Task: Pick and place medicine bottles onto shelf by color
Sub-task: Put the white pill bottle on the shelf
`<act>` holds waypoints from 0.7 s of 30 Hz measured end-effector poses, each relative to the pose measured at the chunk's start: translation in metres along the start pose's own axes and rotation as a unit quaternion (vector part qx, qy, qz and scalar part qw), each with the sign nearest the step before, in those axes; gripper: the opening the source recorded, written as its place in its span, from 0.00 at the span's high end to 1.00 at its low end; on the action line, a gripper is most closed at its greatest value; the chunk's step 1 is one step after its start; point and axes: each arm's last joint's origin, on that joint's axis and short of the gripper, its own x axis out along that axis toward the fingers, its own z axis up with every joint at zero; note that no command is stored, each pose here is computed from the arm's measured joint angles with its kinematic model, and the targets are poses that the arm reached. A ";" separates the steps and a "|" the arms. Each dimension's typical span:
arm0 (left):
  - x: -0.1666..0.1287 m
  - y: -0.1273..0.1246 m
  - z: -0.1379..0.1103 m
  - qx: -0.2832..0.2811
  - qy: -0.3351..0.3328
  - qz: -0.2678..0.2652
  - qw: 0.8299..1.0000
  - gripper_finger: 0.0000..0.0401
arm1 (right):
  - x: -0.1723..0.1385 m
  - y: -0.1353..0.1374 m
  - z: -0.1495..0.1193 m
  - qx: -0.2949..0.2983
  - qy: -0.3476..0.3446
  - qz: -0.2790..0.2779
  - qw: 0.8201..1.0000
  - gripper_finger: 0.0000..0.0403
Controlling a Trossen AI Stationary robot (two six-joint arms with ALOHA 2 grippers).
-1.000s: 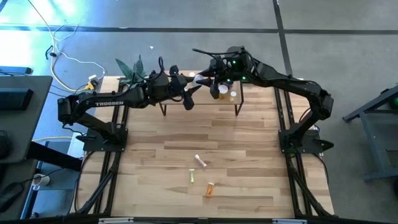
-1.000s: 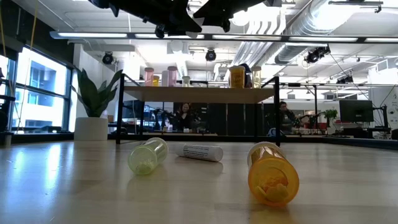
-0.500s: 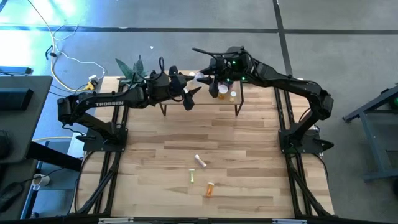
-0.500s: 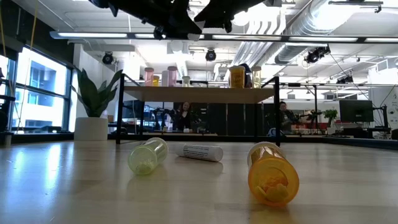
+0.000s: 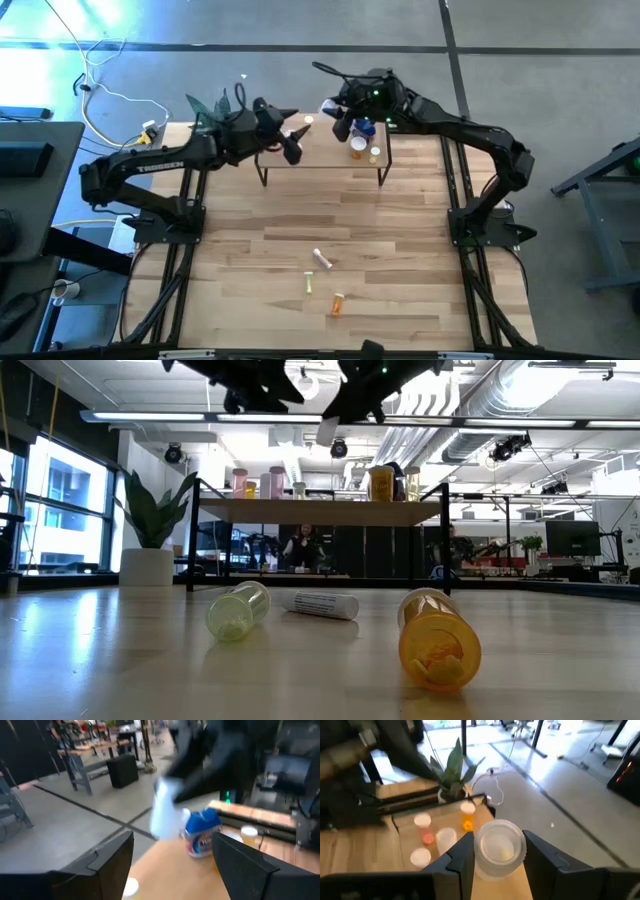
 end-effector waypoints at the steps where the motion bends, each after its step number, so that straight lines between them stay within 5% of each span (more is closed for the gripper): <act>1: -0.003 0.002 0.003 -0.003 -0.006 0.002 1.000 0.36 | 0.003 0.000 -0.003 0.001 0.009 0.001 1.000 0.71; 21: -0.041 0.033 0.031 -0.052 -0.070 0.038 0.995 0.36 | 0.072 0.031 -0.057 -0.073 0.121 0.060 0.988 0.71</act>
